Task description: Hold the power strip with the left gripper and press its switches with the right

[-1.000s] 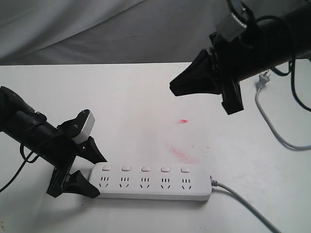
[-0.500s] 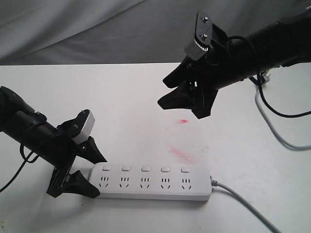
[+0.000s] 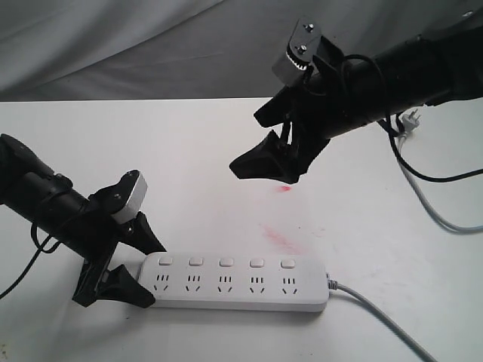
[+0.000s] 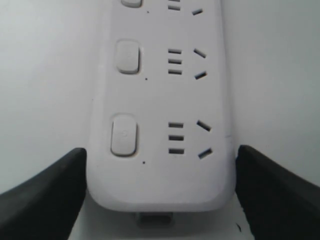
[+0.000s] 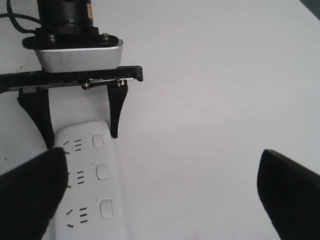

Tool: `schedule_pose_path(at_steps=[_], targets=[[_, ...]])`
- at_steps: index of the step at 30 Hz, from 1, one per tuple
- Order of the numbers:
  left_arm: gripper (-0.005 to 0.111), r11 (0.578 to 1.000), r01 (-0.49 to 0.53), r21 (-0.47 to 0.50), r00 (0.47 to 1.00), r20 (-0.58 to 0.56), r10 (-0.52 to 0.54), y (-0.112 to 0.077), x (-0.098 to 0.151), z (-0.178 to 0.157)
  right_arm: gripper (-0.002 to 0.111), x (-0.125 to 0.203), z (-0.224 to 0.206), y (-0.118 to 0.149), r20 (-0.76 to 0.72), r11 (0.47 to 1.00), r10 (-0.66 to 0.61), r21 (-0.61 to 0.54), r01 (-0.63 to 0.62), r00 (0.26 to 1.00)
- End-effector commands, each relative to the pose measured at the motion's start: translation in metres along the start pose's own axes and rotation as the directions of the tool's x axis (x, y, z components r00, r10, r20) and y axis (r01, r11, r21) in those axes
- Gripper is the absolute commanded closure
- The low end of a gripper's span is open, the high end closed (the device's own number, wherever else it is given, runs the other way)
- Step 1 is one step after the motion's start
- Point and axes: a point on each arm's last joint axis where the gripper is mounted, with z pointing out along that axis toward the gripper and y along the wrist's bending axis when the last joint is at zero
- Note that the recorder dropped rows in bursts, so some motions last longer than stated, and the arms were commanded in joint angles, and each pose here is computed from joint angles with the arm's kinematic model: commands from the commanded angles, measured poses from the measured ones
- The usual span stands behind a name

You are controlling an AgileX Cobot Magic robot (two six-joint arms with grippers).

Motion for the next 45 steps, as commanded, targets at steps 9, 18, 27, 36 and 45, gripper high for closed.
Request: schedule_pose_path(at_steps=[9,18,27,36,45], targets=[[0.061,1.0,0.0,-0.014,1.0,0.004,0.0,0.002,-0.002,0.001,0.003,0.015,-0.002,-0.002,-0.169,0.994,0.105,0.035,-0.1,0.98],[0.061,1.0,0.0,-0.014,1.0,0.004,0.0,0.002,-0.002,0.001,0.003,0.007,-0.002,-0.014,-0.071,0.975,0.165,0.164,-0.151,0.984],[0.061,1.0,0.0,-0.014,1.0,0.004,0.0,0.002,-0.002,0.001,0.003,0.005,0.006,-0.009,-0.076,0.992,-0.019,0.12,0.028,0.997],[0.061,1.0,0.0,-0.014,1.0,0.004,0.0,0.002,-0.002,0.001,0.003,0.004,0.023,-0.005,-0.071,0.982,-0.158,0.09,0.164,0.985],[0.061,1.0,0.0,-0.014,1.0,0.004,0.0,0.002,-0.002,0.001,0.003,0.007,0.068,0.013,-0.094,0.968,-0.247,0.026,0.25,0.965]])
